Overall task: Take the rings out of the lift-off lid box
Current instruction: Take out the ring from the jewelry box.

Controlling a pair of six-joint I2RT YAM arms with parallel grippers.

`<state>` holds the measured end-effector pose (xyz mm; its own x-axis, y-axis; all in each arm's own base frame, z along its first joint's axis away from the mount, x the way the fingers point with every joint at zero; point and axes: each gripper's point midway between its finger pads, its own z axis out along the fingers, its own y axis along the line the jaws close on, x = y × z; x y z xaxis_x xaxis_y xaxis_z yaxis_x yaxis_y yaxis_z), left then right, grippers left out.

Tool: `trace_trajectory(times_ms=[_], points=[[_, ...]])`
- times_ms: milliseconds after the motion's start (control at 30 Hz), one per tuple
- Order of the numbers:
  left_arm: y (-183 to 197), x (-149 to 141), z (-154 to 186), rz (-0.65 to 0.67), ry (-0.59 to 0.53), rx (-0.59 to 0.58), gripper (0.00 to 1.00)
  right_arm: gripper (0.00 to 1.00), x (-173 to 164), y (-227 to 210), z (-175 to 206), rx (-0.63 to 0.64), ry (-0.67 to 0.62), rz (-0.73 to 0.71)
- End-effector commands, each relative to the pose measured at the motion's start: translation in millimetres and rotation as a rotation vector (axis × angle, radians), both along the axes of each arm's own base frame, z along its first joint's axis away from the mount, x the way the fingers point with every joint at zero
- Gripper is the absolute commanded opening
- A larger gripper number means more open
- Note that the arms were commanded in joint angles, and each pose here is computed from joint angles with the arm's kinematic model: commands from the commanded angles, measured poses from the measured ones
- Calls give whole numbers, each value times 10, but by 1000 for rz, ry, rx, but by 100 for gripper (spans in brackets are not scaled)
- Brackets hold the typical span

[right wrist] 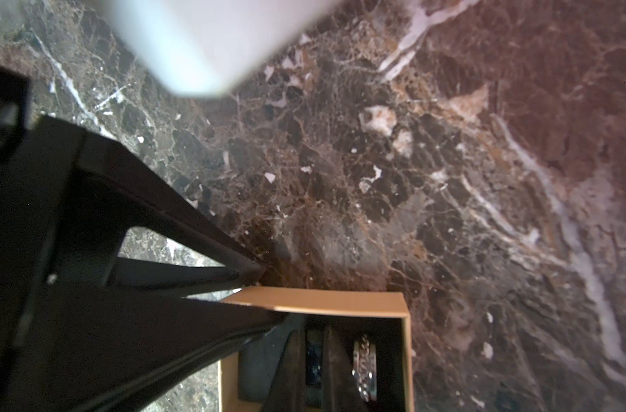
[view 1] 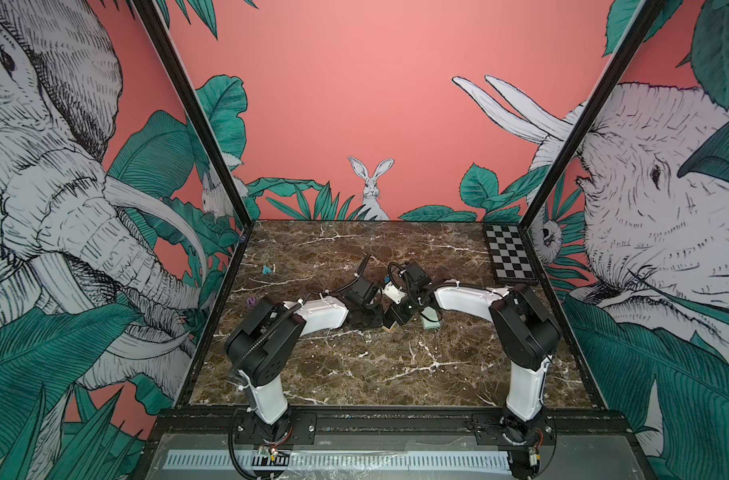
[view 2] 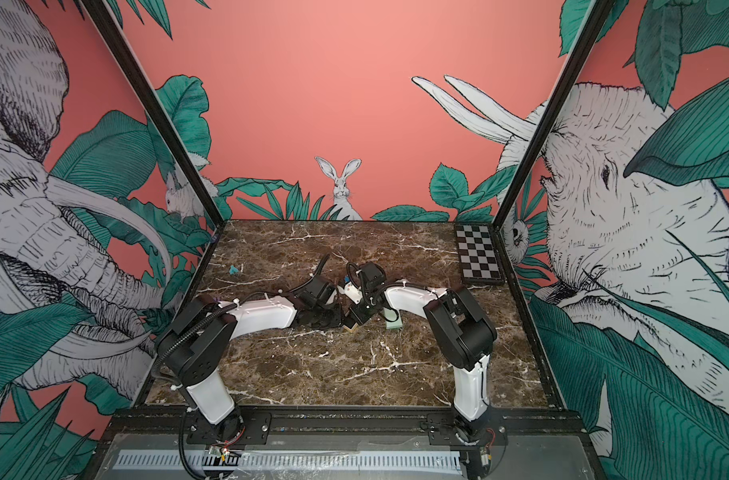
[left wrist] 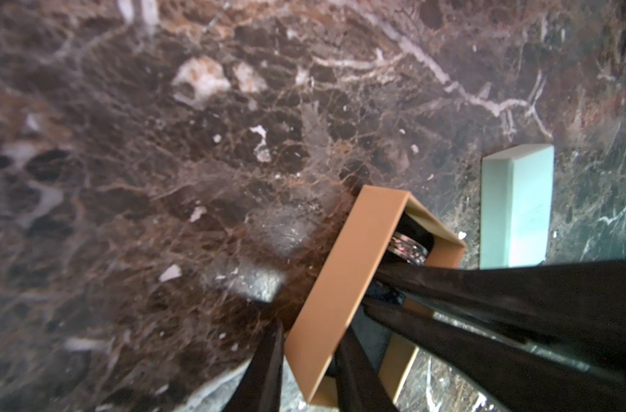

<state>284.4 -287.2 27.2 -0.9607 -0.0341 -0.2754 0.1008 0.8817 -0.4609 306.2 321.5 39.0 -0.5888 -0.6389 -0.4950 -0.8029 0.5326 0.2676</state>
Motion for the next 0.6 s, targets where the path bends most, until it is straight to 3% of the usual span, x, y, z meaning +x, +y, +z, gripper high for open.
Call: trace_trajectory(times_ms=[0,200,567], points=[[135,-41,-114,24,31,69,24,2,-112,24,-39,7,35,25],[213,-46,-122,33,38,117,16,0,-131,69,33,48,36,27],[267,-59,-106,28,40,150,13,0,-122,138,134,141,9,-6]])
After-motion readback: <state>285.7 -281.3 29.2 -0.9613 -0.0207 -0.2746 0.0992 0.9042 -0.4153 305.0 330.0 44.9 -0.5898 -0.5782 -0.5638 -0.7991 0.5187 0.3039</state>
